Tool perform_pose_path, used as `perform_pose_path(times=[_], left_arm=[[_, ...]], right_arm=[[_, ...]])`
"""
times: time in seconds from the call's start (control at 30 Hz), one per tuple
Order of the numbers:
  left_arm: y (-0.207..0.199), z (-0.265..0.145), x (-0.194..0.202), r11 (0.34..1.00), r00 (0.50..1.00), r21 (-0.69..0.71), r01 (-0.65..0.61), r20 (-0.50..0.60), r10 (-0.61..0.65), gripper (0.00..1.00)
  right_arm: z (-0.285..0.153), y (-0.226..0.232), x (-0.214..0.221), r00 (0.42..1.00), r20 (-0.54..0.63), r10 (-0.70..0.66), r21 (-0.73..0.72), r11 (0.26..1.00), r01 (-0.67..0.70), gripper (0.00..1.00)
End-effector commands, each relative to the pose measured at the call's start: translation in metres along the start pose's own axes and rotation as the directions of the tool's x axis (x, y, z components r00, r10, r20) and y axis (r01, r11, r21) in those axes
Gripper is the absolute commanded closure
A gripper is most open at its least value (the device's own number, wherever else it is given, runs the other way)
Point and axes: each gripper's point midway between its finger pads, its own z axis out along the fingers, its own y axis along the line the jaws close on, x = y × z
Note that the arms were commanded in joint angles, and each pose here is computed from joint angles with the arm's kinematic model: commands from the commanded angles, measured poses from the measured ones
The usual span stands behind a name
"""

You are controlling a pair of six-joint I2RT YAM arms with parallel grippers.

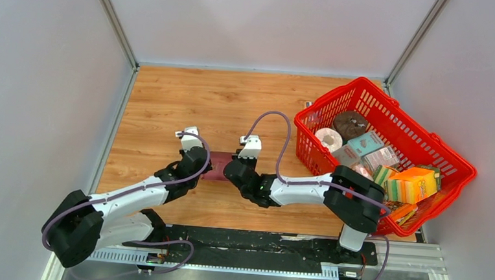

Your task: Fold the paper box

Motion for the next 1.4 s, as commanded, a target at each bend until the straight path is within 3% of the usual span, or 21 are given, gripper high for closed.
perform_pose_path(times=[0.0,0.27,0.6,0.67,0.8,0.9,0.97,1.03,1.07,1.17,1.23,1.27,1.37], left_arm=[[0.011,-0.003,0.016,1.000,1.000,-0.006,-0.004,-0.018,0.003,1.00],[0.017,-0.007,0.032,0.999,1.000,0.041,-0.002,-0.004,0.002,1.00],[0.029,-0.008,0.047,0.999,1.000,0.043,-0.012,-0.008,0.013,1.00],[0.030,-0.008,0.049,0.999,1.000,0.041,-0.017,-0.013,0.018,1.00],[0.032,-0.011,0.044,0.999,1.000,0.031,-0.023,-0.002,0.023,1.00],[0.033,-0.012,0.043,0.999,1.000,0.027,-0.022,0.003,0.022,1.00],[0.034,-0.013,0.045,0.999,1.000,0.028,-0.022,0.001,0.022,1.00],[0.033,-0.014,0.043,0.999,1.000,0.032,-0.017,0.004,0.017,1.00],[0.033,-0.015,0.044,0.999,1.000,0.032,-0.017,0.006,0.017,1.00],[0.032,-0.015,0.042,0.999,1.000,0.036,-0.014,0.013,0.014,1.00],[0.030,-0.015,0.042,0.999,1.000,0.042,-0.020,0.008,0.020,1.00],[0.030,-0.015,0.042,0.999,1.000,0.043,-0.022,0.006,0.022,1.00],[0.028,-0.015,0.042,0.999,1.000,0.046,-0.026,0.004,0.026,1.00]], right_arm=[[0.001,-0.024,0.016,0.999,0.035,0.001,0.101,0.995,-0.004,0.99],[-0.004,-0.030,0.039,1.000,0.020,-0.003,0.112,0.994,0.001,0.98],[-0.018,-0.042,0.058,0.999,-0.012,-0.053,0.126,0.991,0.054,0.89],[-0.025,-0.045,0.052,0.996,-0.018,-0.085,0.125,0.988,0.087,0.83],[-0.046,-0.061,0.042,0.982,-0.076,-0.175,0.150,0.971,0.185,0.54],[-0.068,-0.078,0.045,0.959,-0.145,-0.242,0.113,0.959,0.259,0.43],[-0.084,-0.075,0.044,0.952,-0.185,-0.244,0.013,0.968,0.250,0.37],[-0.097,-0.084,0.056,0.925,-0.232,-0.300,-0.070,0.954,0.291,0.23],[-0.107,-0.065,0.054,0.927,-0.246,-0.284,-0.190,0.952,0.242,0.12],[-0.123,-0.043,0.059,0.882,-0.289,-0.372,-0.397,0.885,0.243,0.04],[-0.121,-0.019,0.034,0.883,-0.286,-0.372,-0.463,0.861,0.213,0.03],[-0.119,-0.026,0.033,0.863,-0.340,-0.373,-0.420,0.882,0.216,0.03],[-0.112,-0.014,-0.004,0.883,-0.407,-0.233,-0.370,0.926,0.074,0.02]])
